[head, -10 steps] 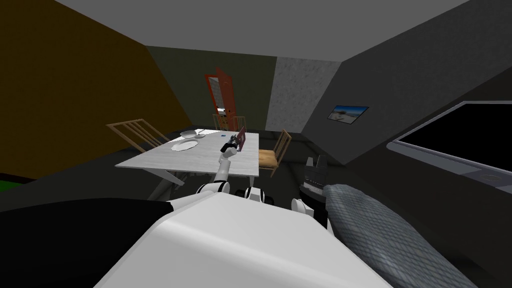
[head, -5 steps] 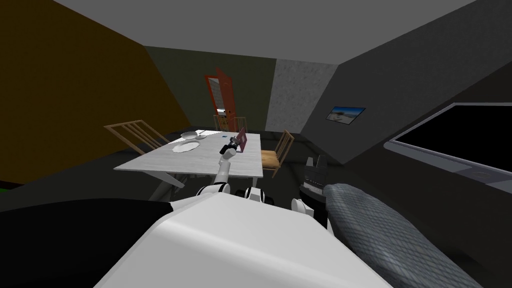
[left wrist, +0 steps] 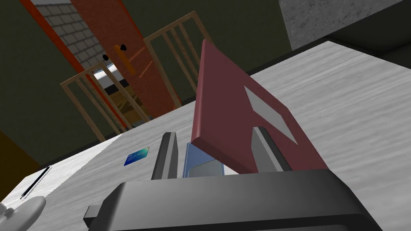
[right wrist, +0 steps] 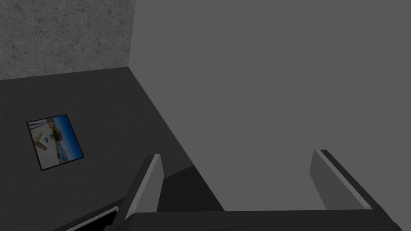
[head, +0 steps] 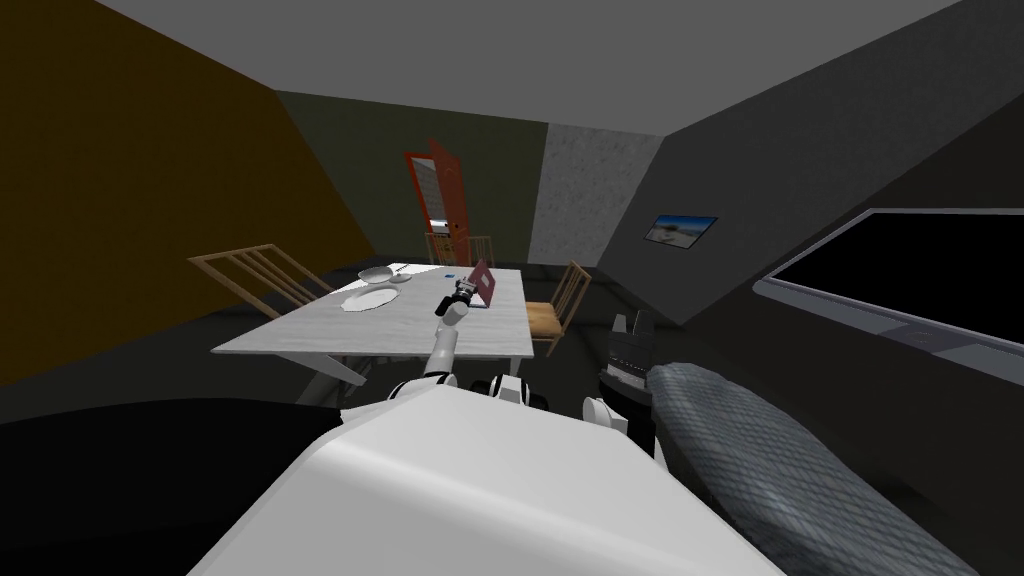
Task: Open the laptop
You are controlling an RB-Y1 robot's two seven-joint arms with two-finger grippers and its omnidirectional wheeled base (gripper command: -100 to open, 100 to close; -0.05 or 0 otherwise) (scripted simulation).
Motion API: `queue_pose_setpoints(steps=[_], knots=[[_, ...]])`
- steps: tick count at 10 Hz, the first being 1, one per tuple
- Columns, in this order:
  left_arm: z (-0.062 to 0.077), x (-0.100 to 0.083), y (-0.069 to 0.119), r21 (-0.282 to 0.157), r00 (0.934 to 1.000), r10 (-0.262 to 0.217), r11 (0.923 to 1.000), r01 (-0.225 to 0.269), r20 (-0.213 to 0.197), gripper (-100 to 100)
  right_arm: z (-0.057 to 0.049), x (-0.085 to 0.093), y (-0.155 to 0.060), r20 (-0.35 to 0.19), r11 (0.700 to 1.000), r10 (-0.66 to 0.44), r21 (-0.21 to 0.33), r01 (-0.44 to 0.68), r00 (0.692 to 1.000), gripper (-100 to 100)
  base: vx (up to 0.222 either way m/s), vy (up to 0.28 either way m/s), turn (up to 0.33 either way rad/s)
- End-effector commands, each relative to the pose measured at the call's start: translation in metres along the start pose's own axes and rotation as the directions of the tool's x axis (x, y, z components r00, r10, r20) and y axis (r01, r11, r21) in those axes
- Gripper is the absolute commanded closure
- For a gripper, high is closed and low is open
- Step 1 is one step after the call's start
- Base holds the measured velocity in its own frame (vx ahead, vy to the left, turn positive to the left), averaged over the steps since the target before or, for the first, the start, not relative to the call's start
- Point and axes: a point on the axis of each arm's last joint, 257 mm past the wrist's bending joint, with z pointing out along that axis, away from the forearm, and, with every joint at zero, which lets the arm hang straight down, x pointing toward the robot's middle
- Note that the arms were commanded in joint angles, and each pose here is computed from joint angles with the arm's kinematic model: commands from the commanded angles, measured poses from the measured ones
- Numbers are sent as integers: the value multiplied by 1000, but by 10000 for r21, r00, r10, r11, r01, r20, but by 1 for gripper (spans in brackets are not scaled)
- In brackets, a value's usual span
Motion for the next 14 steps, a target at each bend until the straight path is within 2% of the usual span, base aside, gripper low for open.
queue_pose_setpoints(steps=[1,2,3,4,5,6,7,8,10,11,12,13,14], knots=[[-8,-24,5,-17,9967,-720,9974,721,368,100,0,0,0,0,10000,1,-1,-1,10000,0,-7,58,-17],[-11,-32,3,82,9926,-1126,9936,1123,445,100,0,0,0,1,10000,1,0,-1,10000,0,10,53,-46],[-6,-14,-4,190,9957,-911,9957,908,138,100,0,0,0,1,10000,1,0,-1,10000,0,-7,29,10],[-16,-23,-11,544,9905,-1372,9892,1365,92,100,0,0,0,1,10000,1,0,-1,10000,0,2,70,-186],[-24,-33,-11,664,9873,-1583,9854,1570,143,100,0,0,0,0,10000,2,-1,-2,10000,0,-6,149,-317],[-25,-34,-16,852,9842,-1768,9808,1754,88,100,0,0,0,-1,10000,1,-2,-1,10000,0,-26,112,-222],[-36,-44,-21,1169,9781,-2081,9716,2056,94,100,0,0,0,0,10000,1,-1,-1,10000,0,-12,98,-228],[-36,-45,-21,1171,9763,-2164,9698,2139,90,100,0,0,0,0,10000,1,-1,-1,10000,0,5,85,-114],[-56,-65,-28,1671,9616,-2742,9487,2684,123,100,0,0,0,0,10000,1,-1,-1,10000,0,-6,135,-303],[-59,-69,-32,1843,9554,-2951,9397,2881,111,100,0,0,0,-1,10000,0,-1,0,10000,0,-24,115,-158],[-70,-79,-37,2181,9458,-3245,9238,3146,103,100,0,0,0,0,10000,1,0,-1,10000,0,-17,79,-205],[-71,-81,-37,2197,9425,-3339,9205,3231,127,100,0,0,0,0,10000,1,0,-1,10000,0,-6,64,-118],[-83,-93,-42,2523,9306,-3659,9018,3509,134,100,0,0,0,1,10000,0,1,0,10000,0,-8,87,-247]])
